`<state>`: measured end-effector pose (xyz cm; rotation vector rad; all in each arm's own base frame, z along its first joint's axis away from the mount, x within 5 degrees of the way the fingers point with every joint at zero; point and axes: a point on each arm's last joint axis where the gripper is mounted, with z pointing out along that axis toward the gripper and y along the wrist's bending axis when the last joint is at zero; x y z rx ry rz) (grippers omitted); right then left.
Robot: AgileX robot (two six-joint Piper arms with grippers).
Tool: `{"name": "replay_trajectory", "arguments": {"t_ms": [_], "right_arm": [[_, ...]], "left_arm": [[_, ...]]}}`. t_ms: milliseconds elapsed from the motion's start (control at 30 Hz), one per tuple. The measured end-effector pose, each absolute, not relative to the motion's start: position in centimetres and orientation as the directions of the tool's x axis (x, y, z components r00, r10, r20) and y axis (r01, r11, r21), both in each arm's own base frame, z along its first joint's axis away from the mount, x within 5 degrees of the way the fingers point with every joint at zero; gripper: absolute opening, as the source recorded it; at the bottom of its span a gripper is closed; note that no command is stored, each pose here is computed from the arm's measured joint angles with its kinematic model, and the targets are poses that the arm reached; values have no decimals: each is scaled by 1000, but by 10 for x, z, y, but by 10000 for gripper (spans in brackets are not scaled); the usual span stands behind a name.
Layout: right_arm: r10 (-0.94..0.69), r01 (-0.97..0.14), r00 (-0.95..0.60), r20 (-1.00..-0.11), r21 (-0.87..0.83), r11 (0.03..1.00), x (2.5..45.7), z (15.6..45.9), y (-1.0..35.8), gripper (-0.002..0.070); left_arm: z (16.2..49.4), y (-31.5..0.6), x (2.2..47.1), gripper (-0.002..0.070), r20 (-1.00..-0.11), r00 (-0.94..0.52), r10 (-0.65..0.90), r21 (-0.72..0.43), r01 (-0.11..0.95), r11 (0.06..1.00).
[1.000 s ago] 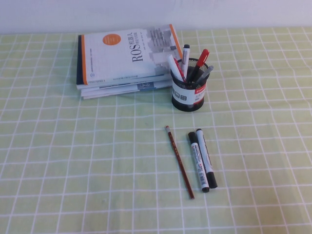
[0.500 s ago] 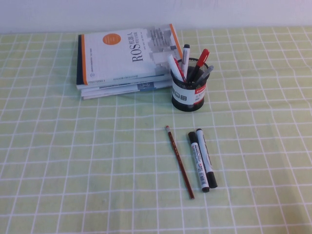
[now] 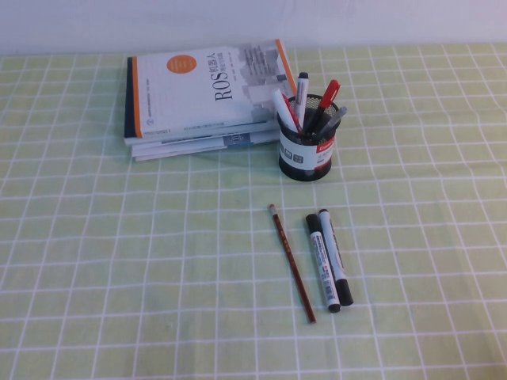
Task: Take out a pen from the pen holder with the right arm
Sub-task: 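Take a marker out of the pen holder and lay it on the table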
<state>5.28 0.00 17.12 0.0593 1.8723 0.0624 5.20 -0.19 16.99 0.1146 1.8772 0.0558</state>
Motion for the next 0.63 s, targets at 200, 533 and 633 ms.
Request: {"name": "replay_trajectory", "arguments": {"t_ms": [200,533,633], "right_arm": [[76,8,-298,-952,77,997,53,171,0,-13],[62,-36,-301,-952,76,996,53,171,4,-13],[58,-40,-300,-952,73,997,53,171,4,-12]], "left_arm": [[170,-2,52,-5,-948,-301,108,97,51,994],[170,-2,52,-5,-948,-301,108,97,51,994],[170,-2,52,-5,-948,-301,108,97,51,994]]}}
